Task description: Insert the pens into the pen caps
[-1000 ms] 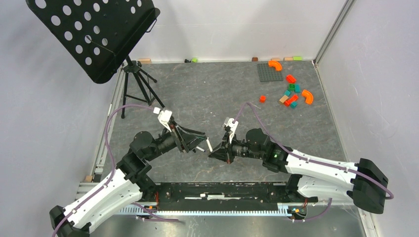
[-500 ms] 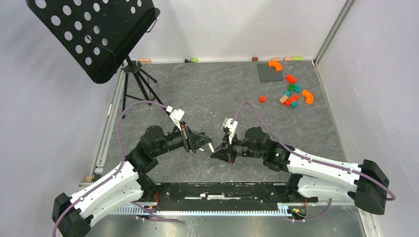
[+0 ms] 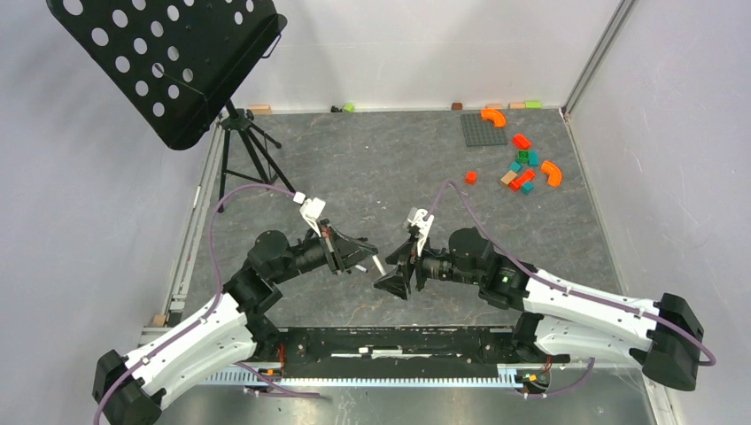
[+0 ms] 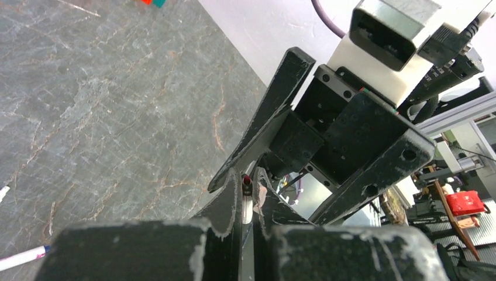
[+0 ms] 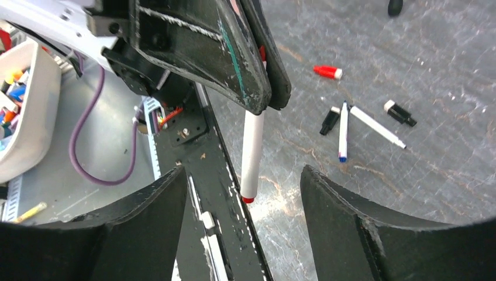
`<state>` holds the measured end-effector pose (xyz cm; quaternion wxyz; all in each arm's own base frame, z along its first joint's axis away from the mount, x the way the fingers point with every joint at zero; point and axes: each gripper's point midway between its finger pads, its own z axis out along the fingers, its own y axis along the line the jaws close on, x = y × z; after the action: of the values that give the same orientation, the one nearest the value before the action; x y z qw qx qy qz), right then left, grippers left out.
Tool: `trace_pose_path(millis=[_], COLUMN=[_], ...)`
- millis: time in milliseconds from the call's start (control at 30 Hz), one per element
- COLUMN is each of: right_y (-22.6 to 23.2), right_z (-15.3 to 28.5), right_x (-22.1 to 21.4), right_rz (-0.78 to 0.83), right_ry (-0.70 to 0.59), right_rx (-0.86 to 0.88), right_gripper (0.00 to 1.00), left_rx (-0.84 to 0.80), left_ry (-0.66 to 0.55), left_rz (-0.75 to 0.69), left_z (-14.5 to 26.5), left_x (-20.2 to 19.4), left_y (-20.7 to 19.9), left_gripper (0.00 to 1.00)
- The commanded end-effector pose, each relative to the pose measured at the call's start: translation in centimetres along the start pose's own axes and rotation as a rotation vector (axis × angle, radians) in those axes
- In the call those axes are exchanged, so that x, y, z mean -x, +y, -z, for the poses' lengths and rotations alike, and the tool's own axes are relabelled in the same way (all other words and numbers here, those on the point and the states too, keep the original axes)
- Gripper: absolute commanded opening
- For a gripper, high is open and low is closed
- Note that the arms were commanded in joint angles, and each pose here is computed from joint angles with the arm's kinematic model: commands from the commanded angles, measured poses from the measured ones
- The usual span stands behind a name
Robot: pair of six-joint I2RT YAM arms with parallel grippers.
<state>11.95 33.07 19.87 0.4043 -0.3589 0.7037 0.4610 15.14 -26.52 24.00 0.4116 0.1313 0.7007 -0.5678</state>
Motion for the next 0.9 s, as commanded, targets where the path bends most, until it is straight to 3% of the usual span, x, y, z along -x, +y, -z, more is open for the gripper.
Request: trace_pose_path(millis=[0,400,867], right_y=[1.9,2.8,1.9], right_z=[0.8,-0.3,-0.5], right_x=[5.1,5.4,5.4], right_rz=[0.027,-0.007,-0.001], right_ry=[-0.175,-0.196,-0.202], right_rx=[0.057,0.115,0.074], right_gripper=[0.72,0.52,0.4], left_rx=[-0.043,-0.086,-0.08], left_ry=[-0.081,-0.099,-0.107], left_rz=[0.044,0.053,0.042], left_z=[0.2,0.4,0.6], left_x=[1.8,2.2,2.2], left_y=[-1.6,-2.4,-2.3], left_gripper=[0.02,0.02,0.02])
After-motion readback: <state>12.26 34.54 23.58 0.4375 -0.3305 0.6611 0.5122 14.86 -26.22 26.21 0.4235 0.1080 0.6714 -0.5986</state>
